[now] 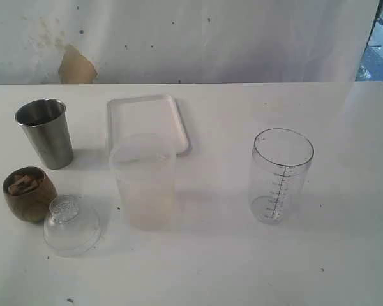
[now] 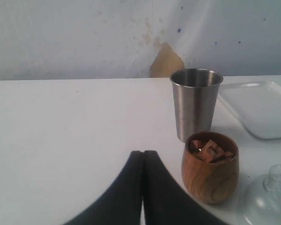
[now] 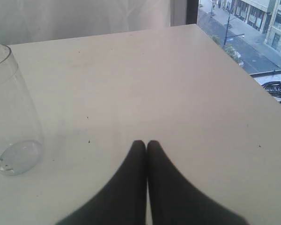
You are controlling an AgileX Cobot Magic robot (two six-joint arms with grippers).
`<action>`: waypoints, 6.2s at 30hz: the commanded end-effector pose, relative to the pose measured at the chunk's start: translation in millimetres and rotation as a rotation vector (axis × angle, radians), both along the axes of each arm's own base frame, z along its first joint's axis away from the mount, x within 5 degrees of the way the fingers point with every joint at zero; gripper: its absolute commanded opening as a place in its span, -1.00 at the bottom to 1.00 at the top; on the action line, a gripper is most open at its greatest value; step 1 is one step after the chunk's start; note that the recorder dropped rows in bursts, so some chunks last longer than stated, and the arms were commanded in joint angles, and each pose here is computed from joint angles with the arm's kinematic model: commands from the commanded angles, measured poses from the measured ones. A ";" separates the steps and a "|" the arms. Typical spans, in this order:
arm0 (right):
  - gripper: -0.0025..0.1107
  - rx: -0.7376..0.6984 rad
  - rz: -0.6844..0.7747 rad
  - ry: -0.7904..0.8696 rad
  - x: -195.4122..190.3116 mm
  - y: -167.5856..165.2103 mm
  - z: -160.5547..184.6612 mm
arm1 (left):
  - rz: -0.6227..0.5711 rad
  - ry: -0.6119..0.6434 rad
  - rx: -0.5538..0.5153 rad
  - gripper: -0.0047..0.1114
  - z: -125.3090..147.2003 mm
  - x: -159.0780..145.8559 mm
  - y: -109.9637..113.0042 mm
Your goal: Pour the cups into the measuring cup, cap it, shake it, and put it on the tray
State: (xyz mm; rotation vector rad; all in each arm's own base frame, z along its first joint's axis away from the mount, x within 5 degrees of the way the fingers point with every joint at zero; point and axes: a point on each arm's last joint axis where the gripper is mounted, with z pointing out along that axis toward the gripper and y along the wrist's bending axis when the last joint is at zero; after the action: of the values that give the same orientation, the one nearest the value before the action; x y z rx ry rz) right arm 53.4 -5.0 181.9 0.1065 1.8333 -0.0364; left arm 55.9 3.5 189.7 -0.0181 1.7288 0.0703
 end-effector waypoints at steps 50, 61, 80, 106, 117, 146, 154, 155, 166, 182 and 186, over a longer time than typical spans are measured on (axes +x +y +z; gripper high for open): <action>-0.96 0.000 0.002 -0.009 -0.1 0.1 0.3 | -0.242 0.030 -0.132 0.89 22.1 87.3 -19.4; -0.96 0.000 0.002 -0.009 -0.1 0.1 0.3 | -0.347 0.245 -0.136 0.89 -24.4 114.8 -27.3; -0.96 0.000 0.002 -0.009 -0.1 0.1 0.3 | -0.305 0.328 -0.152 0.89 -61.5 150.3 -22.5; -0.96 0.000 0.002 -0.009 -0.1 0.1 0.3 | -0.332 0.347 -0.163 0.89 -94.9 184.3 -23.5; -0.96 0.000 0.002 -0.009 -0.1 0.1 0.3 | -0.347 0.352 -0.179 0.89 -101.8 187.6 -25.0; -0.96 0.000 0.002 -0.009 -0.1 0.1 0.3 | -0.366 0.398 -0.167 0.89 -118.5 218.2 -24.6; -0.96 0.000 0.002 -0.009 -0.1 0.1 0.3 | -0.365 0.397 -0.177 0.63 -120.3 219.5 -24.7; -0.96 0.000 0.002 -0.009 -0.1 0.1 0.3 | -0.365 0.394 -0.177 0.51 -120.1 219.6 -24.8; -0.96 0.000 0.002 -0.009 -0.1 0.1 0.3 | -0.432 0.304 -0.268 -0.92 -108.6 221.3 -32.4; -0.96 0.000 0.002 -0.009 -0.1 0.1 0.3 | -0.570 0.181 -0.220 -0.92 -11.4 213.4 -46.2; -0.96 0.000 0.002 -0.009 -0.1 0.1 0.3 | -0.633 0.171 -0.192 -0.92 24.7 237.7 -68.7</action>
State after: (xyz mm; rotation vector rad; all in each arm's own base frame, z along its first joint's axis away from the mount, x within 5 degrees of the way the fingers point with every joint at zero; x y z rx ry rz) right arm 53.4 -5.0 181.9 0.1065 1.8333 -0.0364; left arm 282.1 -51.7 191.6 0.3618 1.8654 -0.5470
